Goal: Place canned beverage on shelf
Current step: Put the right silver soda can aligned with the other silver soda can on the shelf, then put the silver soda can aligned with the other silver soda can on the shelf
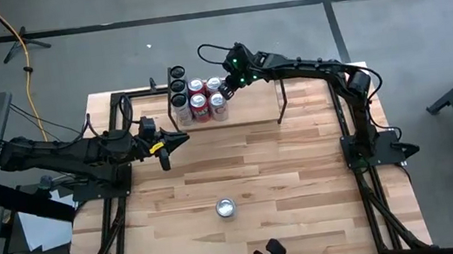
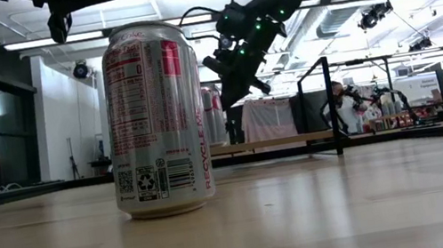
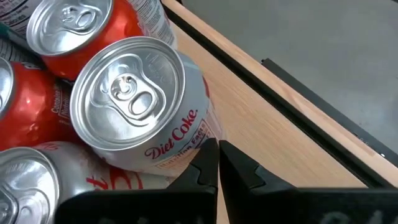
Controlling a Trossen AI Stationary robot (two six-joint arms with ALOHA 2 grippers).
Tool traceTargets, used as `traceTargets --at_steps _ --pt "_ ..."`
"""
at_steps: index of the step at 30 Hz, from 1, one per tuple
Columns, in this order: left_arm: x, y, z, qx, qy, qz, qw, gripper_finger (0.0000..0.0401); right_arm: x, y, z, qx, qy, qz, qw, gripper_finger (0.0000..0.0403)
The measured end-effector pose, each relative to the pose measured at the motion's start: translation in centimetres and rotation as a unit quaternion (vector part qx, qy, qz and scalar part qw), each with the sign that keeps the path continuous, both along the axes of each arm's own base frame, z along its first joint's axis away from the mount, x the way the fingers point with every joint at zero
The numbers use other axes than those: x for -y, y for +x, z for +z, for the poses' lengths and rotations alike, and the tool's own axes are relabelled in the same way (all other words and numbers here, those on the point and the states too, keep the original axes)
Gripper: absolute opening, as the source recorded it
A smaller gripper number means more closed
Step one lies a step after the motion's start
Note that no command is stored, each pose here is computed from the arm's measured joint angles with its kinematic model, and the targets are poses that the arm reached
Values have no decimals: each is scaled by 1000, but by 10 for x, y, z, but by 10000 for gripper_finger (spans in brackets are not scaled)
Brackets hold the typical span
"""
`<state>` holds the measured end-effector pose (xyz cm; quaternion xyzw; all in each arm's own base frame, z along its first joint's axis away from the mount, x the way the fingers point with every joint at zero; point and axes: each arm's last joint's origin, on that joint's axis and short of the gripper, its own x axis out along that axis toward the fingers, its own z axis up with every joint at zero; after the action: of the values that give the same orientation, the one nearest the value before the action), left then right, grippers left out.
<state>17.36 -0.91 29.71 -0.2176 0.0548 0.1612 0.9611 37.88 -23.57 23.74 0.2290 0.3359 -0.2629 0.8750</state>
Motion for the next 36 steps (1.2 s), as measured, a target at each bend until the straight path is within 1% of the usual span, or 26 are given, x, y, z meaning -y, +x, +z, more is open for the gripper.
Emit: traceTargets --at_steps 8,11,15,19,22,24,27,30,33,36 --pt "0 0 0 0 0 0 1000 3 0 0 0 -8 -15 17 1000 0" --pt "0 0 0 0 0 0 1000 3 -1 -5 4 -33 -35 16 999 0" --pt "0 0 0 0 -1 -4 1000 3 -2 -17 19 -53 -62 27 996 0" --pt "0 0 0 -3 2 8 1000 3 -6 -27 35 -69 -84 53 993 0" --pt "-1 -1 -2 -9 1 15 1000 3 -14 -33 52 -58 -101 82 990 0" --pt "0 -1 -2 -8 -11 4 1000 3 -20 -36 64 -39 -108 106 988 0" --pt "3 0 -2 -6 -32 -38 999 3 -35 -42 82 -7 -112 140 984 0" --pt "5 0 -2 -8 -37 -72 997 3 -60 -48 99 27 -94 166 981 0" --pt "6 -1 -2 -12 -14 -101 995 3 -95 -55 112 50 -74 176 980 0" --pt "7 -5 2 -7 13 -132 991 3 -138 -61 122 78 -61 181 978 0"
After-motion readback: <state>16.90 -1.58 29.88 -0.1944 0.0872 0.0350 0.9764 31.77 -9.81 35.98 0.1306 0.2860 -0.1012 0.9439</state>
